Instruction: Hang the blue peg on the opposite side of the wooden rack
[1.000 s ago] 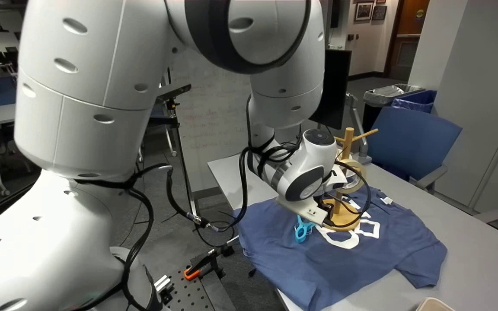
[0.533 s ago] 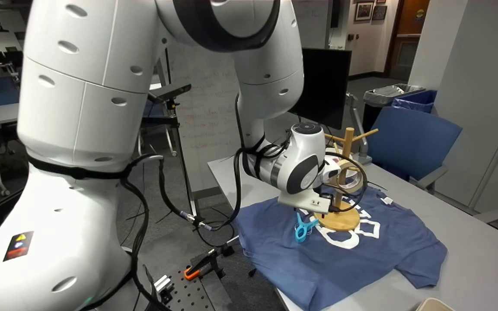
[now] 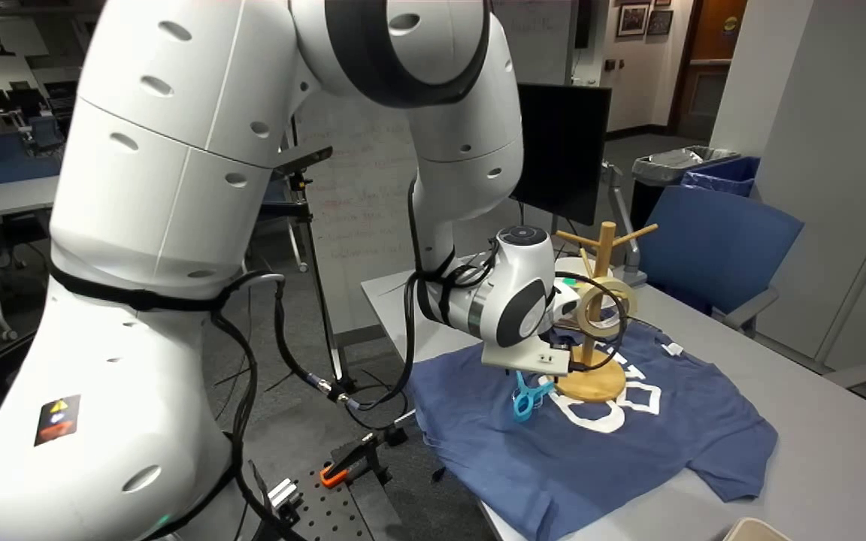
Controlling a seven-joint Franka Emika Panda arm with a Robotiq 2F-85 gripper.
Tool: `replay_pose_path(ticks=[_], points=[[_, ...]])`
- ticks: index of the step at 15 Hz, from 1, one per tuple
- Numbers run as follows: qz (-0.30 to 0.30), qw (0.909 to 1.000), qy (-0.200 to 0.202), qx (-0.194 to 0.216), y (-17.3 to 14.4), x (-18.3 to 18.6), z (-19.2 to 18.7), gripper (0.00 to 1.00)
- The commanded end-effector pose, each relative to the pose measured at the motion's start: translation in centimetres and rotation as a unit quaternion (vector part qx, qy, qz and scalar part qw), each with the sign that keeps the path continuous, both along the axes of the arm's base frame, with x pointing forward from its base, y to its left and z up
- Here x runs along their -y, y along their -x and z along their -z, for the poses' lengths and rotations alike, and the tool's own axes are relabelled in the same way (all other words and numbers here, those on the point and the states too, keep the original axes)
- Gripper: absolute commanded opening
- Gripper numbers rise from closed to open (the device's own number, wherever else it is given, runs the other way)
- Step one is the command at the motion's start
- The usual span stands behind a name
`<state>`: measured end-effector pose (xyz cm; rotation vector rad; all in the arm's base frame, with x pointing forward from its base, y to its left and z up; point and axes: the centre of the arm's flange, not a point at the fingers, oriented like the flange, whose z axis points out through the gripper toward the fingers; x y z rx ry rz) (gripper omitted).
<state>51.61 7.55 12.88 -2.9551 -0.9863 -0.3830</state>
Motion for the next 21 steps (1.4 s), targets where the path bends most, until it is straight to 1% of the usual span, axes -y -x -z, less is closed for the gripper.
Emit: replay_pose_path(ticks=[1, 6, 12, 14, 15, 16, 18, 19, 21], points=[[-0.026, 0.9996, 0.004, 0.01, -0.7, -1.0, 1.4, 1.0], [-0.035, 0.9993, 0.01, 0.001, -0.4, -1.7, 2.6, 1.0], [-0.032, 0.9991, 0.028, -0.004, 0.0, -0.8, 3.8, 1.0], [-0.031, 0.9991, 0.028, -0.006, 0.0, -0.6, 4.1, 1.0], [-0.03, 0.9991, 0.028, -0.006, 0.0, -0.5, 4.2, 0.91], [-0.03, 0.9991, 0.028, -0.006, 0.0, -0.5, 4.3, 0.74], [-0.029, 0.9992, 0.027, -0.006, -0.1, -0.4, 4.3, 0.58], [-0.028, 0.9992, 0.026, -0.005, -0.2, -0.3, 4.4, 0.49], [-0.027, 0.9993, 0.024, -0.003, -0.2, -0.3, 4.4, 0.36]])
